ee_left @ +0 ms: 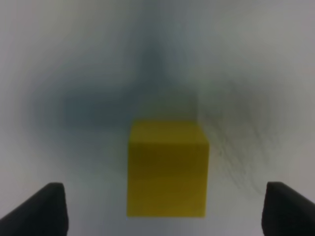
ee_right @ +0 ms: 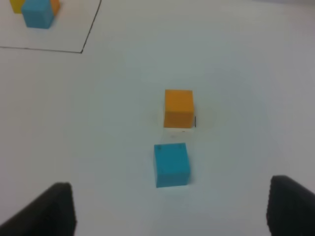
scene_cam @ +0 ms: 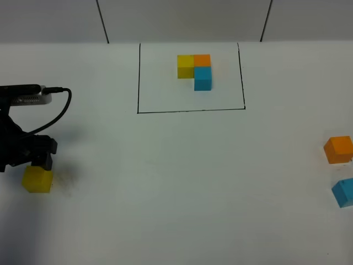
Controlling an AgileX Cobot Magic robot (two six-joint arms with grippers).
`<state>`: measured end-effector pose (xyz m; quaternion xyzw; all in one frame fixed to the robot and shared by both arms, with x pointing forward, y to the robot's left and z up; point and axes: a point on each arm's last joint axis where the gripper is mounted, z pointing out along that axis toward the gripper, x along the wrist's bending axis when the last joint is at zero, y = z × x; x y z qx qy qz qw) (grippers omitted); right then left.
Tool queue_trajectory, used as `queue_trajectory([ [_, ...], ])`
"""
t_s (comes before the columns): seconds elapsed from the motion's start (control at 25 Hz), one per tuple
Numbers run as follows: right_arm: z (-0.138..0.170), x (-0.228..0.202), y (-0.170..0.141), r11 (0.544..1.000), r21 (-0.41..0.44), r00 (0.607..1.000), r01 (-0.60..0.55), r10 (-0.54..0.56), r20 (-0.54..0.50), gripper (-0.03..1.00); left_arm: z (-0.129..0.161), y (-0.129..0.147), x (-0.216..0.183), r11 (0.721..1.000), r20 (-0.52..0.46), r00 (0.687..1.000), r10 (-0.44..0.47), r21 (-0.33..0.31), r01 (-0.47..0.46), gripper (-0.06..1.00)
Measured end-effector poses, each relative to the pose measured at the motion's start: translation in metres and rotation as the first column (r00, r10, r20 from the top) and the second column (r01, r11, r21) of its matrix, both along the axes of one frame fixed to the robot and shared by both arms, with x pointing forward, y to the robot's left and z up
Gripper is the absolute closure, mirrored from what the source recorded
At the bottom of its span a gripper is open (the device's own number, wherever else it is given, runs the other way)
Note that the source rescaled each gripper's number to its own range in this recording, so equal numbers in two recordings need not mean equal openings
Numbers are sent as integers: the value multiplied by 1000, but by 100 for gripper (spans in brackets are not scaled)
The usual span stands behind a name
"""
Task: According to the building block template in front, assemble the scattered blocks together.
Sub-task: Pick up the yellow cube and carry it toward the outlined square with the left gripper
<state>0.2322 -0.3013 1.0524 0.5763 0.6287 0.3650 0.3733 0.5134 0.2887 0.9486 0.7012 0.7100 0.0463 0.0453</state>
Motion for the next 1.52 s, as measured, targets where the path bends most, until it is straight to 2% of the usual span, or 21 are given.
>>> queue_trajectory([
  [0.52,0,0,0,1000,1,1000,0,0,0,35,-48,-1,11,1000,-77,997,-2,3,2,27],
  [0.6,0,0,0,1000,1,1000,0,0,0,35,-51,-1,12,1000,-76,997,-2,3,2,29],
  [0.68,0,0,0,1000,1,1000,0,0,0,35,-52,-1,13,1000,-69,998,-2,2,2,41],
  [0.72,0,0,0,1000,1,1000,0,0,0,35,-52,-1,14,1000,-64,998,-2,2,2,52],
  [0.8,0,0,0,1000,1,1000,0,0,0,35,-52,-1,14,1000,-62,998,-3,2,3,86],
  [0.84,0,0,0,1000,1,1000,0,0,0,35,-52,-1,14,1000,-62,998,-9,2,10,94],
  [0.92,0,0,0,1000,1,1000,0,0,0,35,-51,-1,16,998,-60,997,-58,6,58,94],
  [1.0,0,0,0,1000,1,1000,0,0,0,35,-44,-5,23,988,-52,987,-151,5,151,94],
  [1.04,0,0,0,1000,1,1000,0,0,0,35,-38,-8,29,974,-42,973,-227,12,227,94],
  [1.08,0,0,0,1000,1,1000,0,0,0,35,-33,-15,33,950,-31,949,-313,13,313,94],
  [1.16,0,0,0,1000,1,1000,0,0,0,35,-21,-34,42,858,-12,859,-512,28,512,94],
  [1.2,0,0,0,1000,1,1000,0,0,0,35,-15,-45,45,779,-8,780,-626,40,626,94],
  [1.24,0,0,0,1000,1,1000,0,0,0,35,-10,-57,46,684,-9,685,-728,54,727,94],
  [1.36,0,0,0,1000,1,1000,0,0,0,35,4,-90,48,422,1,424,-906,88,902,94],
  [1.4,0,0,0,1000,1,1000,0,0,0,35,8,-102,48,359,19,359,-933,100,928,94],
  [1.52,0,0,0,1000,1,1000,0,0,0,35,20,-136,52,243,81,233,-969,137,960,94],
])
